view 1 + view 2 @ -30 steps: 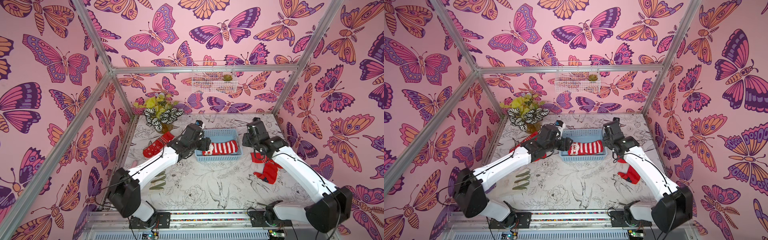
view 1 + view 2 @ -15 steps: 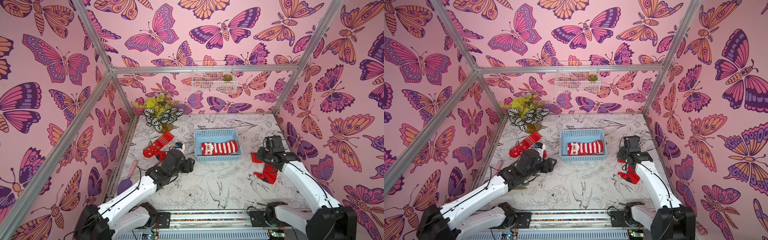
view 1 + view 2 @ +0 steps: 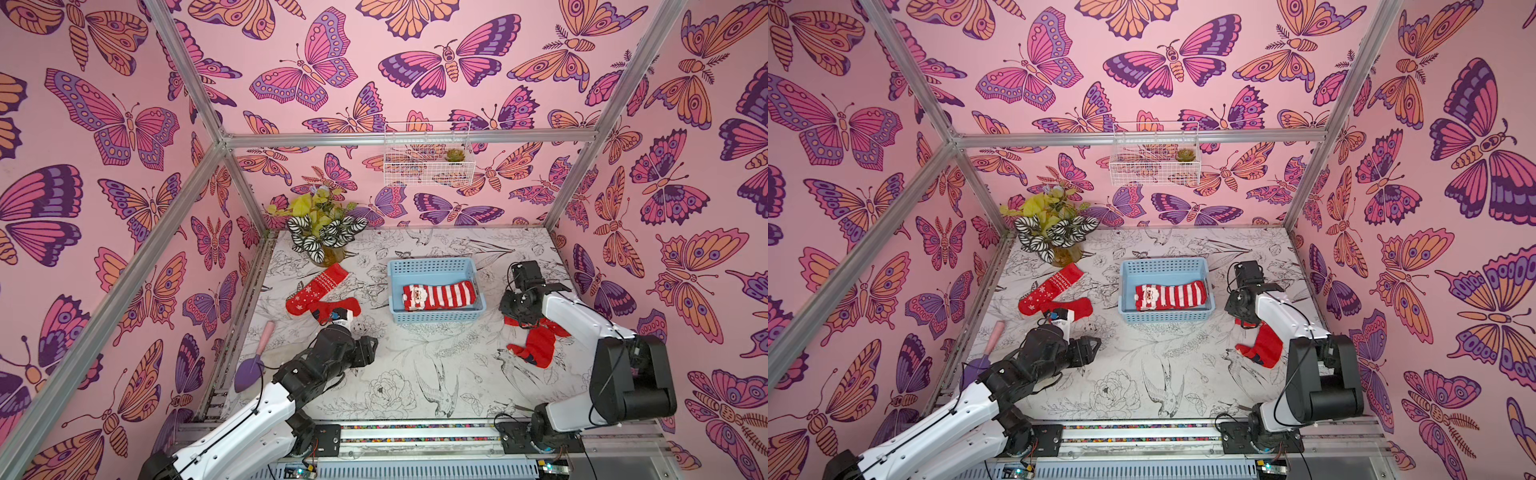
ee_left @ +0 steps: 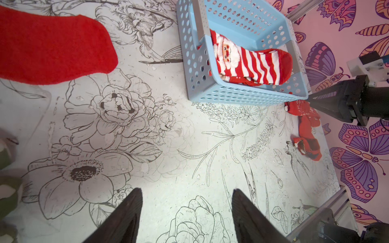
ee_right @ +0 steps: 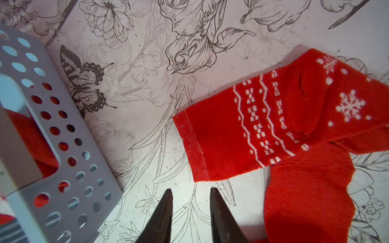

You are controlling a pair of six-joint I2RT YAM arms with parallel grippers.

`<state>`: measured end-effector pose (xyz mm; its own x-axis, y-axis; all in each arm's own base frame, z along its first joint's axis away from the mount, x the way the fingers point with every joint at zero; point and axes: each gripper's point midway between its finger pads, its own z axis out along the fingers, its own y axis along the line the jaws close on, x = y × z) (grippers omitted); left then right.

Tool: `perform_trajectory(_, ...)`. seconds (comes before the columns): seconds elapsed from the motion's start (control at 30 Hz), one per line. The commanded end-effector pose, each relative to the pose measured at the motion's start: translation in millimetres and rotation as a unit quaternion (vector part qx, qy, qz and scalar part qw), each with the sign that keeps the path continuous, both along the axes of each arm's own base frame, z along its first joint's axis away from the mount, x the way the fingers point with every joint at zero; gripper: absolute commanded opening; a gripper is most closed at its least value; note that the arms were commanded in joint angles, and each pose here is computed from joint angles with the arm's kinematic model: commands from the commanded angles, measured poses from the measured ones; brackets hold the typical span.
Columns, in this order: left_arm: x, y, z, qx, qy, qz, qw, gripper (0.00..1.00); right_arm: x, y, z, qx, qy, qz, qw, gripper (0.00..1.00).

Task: Place the socks together as a pair
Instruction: Pick up the sock from the center of the board.

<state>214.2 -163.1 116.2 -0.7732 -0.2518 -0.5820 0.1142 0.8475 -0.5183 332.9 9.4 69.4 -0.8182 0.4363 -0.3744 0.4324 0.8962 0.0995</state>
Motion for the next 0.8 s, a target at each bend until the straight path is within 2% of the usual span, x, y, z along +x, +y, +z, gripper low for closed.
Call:
perform_trajectory(0.0,-2,7,-7,0.002,0.008,0.016,1.0,0.69,6,-7,0,-0.021,0.009,0.001,1.0,0.33)
perform_trajectory(0.4,1,8,-9,0.017,0.011,0.018,1.0,0.69,15,-7,-36,-0.03,0.064,0.006,0.997,0.32)
perform_trajectory(0.53,2,7,-8,0.02,0.01,0.013,1.0,0.69,14,-9,-44,-0.033,0.075,0.004,0.997,0.29)
perform_trajectory(0.67,3,7,-7,0.02,0.011,0.015,1.0,0.69,11,-11,-49,-0.039,0.08,0.002,0.996,0.19)
perform_trajectory(0.77,2,2,-1,0.013,0.007,0.002,1.0,0.69,11,-11,-44,-0.038,0.068,0.0,0.997,0.02)
